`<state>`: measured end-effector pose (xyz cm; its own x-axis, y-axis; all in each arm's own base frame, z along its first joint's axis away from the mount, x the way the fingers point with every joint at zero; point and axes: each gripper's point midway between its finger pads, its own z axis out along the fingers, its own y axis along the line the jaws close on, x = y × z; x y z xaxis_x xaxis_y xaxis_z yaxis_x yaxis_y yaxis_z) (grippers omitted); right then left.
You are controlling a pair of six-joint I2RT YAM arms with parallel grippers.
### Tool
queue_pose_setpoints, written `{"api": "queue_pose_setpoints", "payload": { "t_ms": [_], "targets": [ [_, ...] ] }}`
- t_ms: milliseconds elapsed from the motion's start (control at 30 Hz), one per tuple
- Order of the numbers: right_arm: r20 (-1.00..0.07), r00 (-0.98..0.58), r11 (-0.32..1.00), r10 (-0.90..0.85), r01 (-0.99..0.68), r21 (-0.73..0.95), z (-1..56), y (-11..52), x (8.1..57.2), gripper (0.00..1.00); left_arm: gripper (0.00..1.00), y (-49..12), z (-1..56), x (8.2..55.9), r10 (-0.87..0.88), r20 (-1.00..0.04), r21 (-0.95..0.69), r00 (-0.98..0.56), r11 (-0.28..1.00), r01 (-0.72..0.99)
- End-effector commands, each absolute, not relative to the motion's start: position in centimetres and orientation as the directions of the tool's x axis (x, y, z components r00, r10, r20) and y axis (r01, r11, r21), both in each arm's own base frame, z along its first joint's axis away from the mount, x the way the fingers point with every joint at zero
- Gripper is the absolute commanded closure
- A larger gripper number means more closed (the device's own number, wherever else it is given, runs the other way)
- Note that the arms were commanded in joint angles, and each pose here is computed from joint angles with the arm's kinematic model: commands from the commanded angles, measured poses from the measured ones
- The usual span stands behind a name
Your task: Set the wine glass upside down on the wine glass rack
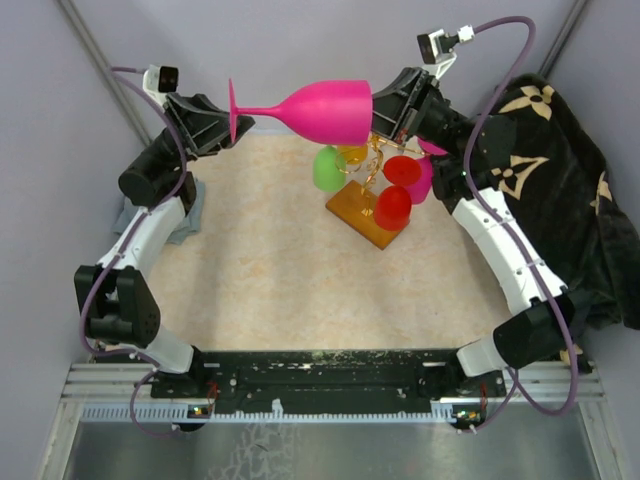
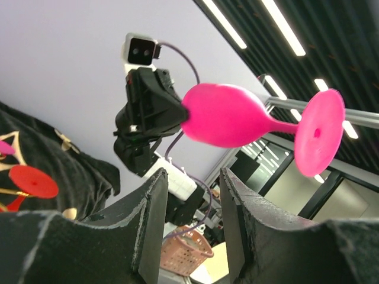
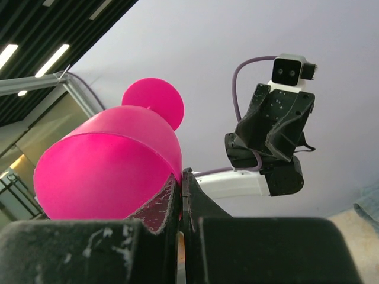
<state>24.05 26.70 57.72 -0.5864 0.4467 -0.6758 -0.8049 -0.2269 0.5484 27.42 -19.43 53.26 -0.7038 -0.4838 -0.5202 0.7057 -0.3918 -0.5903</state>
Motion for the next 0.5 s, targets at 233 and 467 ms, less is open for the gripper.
{"api": "queue_pose_setpoints", "payload": {
  "t_ms": [233, 467],
  "targets": [
    [-0.709, -0.532, -0.280, 0.463, -0.847, 0.453, 59.3, 26.3, 23.1, 1.00, 0.55, -17.1, 57.9, 19.6, -0.547, -0.617, -0.300, -0.566, -0.502, 0.811],
    [-0.696, -0.550, -0.287, 0.462, -0.835, 0.469, 58.7, 26.7, 24.3, 1.00, 0.57, -16.5, 58.7, 18.0, -0.566, -0.599, -0.274, -0.566, -0.519, 0.809]
  ]
}}
